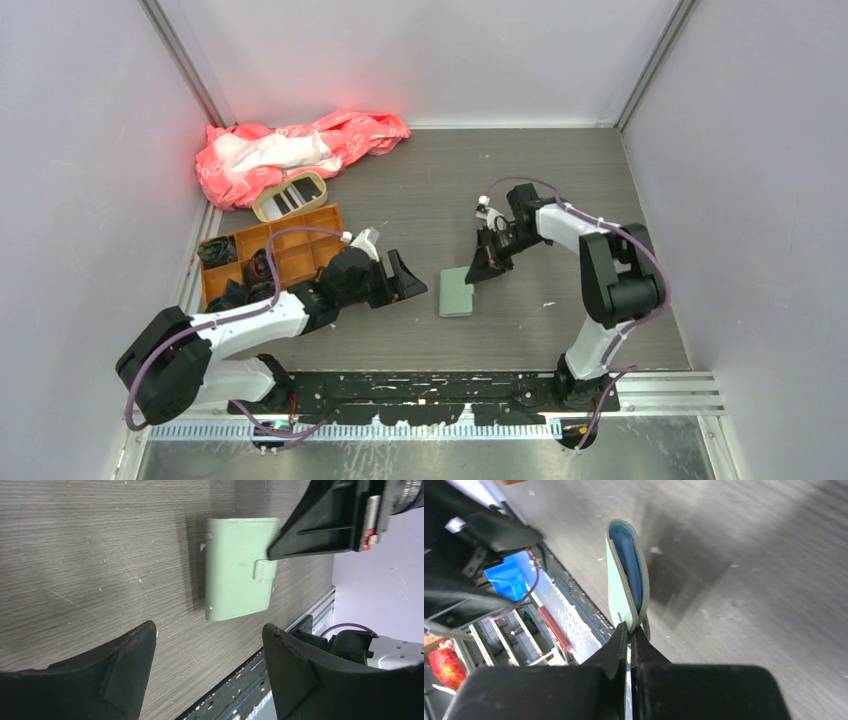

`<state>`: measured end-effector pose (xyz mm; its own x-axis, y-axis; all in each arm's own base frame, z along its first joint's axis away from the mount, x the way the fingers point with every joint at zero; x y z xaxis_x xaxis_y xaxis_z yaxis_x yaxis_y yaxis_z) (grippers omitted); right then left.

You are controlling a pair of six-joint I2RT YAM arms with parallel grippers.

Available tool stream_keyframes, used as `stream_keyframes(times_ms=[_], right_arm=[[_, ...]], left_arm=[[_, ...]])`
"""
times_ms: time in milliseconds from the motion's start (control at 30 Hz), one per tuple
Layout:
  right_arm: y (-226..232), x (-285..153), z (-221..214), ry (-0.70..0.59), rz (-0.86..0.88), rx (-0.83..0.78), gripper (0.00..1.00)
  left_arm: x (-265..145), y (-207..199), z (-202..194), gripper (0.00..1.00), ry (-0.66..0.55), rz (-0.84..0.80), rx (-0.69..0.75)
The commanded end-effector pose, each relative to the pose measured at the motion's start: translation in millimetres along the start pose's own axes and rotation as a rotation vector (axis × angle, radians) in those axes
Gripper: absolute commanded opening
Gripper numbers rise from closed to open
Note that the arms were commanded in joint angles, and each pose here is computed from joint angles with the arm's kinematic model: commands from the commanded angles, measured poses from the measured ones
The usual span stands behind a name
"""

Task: Put the credit cards into the card holder
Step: Open the card holder at the center of the board.

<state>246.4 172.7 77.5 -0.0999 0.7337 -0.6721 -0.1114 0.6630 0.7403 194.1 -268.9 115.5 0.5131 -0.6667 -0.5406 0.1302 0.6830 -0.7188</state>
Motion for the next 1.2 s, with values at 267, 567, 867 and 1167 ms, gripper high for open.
stream_keyframes(times_ms=[267,567,867,1167], right_arm=[[100,-62,-29,-0.177,0.399,-0.497,0.01],[122,-71,-54,-0.109,0.462,-0.69,0.02],[125,-67,-56,-0.072,0.453,-0.722,0.02],[118,-82,-40,-0.096,0.223,-0.862,0.72]], left_arm=[[-47,-66,32,0.8,-0.276,-0.451,0.164],[-50,-96,25,0.81,-0.2,-0.598,0.196],[-40,-111,16,0.44,-0.128,-0.652,0.232],[-40,-87,35,0.0,-0.183,-0.389,0.129]])
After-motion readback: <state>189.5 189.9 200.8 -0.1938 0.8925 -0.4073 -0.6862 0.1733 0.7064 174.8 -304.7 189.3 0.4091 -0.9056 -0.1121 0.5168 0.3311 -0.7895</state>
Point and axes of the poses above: each gripper's point midway between its finger pads, its own x axis out along the fingers, its own y axis along the line the jaws close on, z = x × y, the point moved 3 cm from there along -x, back along the fingers, and after that the axes turned 2 degrees about x, right-handed, at the moved point
